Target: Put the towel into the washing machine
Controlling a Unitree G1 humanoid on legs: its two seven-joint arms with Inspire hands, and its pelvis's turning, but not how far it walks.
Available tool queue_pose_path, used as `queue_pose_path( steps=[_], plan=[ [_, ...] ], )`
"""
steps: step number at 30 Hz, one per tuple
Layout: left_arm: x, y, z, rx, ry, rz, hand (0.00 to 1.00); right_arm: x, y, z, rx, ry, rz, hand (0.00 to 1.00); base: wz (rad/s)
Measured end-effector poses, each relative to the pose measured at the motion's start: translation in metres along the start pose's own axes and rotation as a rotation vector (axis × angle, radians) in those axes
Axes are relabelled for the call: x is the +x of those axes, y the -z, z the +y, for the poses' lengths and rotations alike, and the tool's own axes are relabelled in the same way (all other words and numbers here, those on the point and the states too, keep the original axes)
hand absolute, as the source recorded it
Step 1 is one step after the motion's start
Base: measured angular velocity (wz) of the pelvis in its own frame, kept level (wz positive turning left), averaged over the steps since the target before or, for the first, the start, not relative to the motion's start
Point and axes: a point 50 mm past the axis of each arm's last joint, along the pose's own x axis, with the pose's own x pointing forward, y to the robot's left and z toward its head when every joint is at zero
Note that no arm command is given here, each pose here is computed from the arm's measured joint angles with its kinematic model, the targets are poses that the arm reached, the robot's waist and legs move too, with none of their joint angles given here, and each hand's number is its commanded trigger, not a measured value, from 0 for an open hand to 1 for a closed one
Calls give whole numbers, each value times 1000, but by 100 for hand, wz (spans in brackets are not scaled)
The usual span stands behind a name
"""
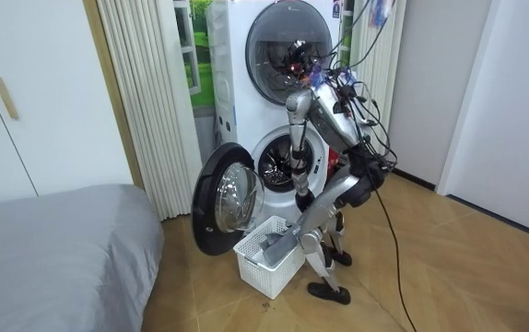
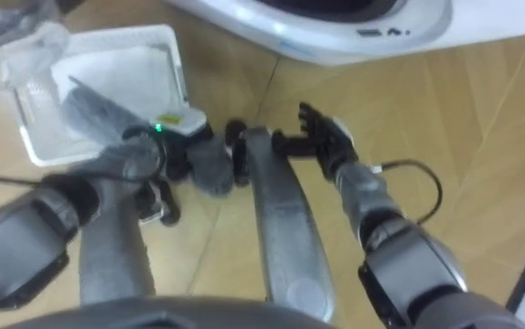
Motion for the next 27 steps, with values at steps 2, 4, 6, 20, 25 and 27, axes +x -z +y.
queue_pose_path(
  steps=[2,4,6,20,25,27],
  plan=[
    [0,-1,0,-34,-19,-1,100,-2,6,-3,-3,11,27,0,-3],
    [0,0,3,-61,-43,8,100,-3,11,-5,-2,18,50,0,5],
    [-1,7,7,-120,-98,37,100,-4,13,-6,-3,21,62,0,4],
    [-6,13,42,-832,-451,54,100,-7,21,-6,-43,8,95,0,7],
    [-6,-6,47,-1179,-427,-90,100,-4,18,6,-58,-30,72,0,1],
    [-5,-16,47,-1327,-382,-168,100,-4,19,8,-63,-30,69,0,8]
  ],
)
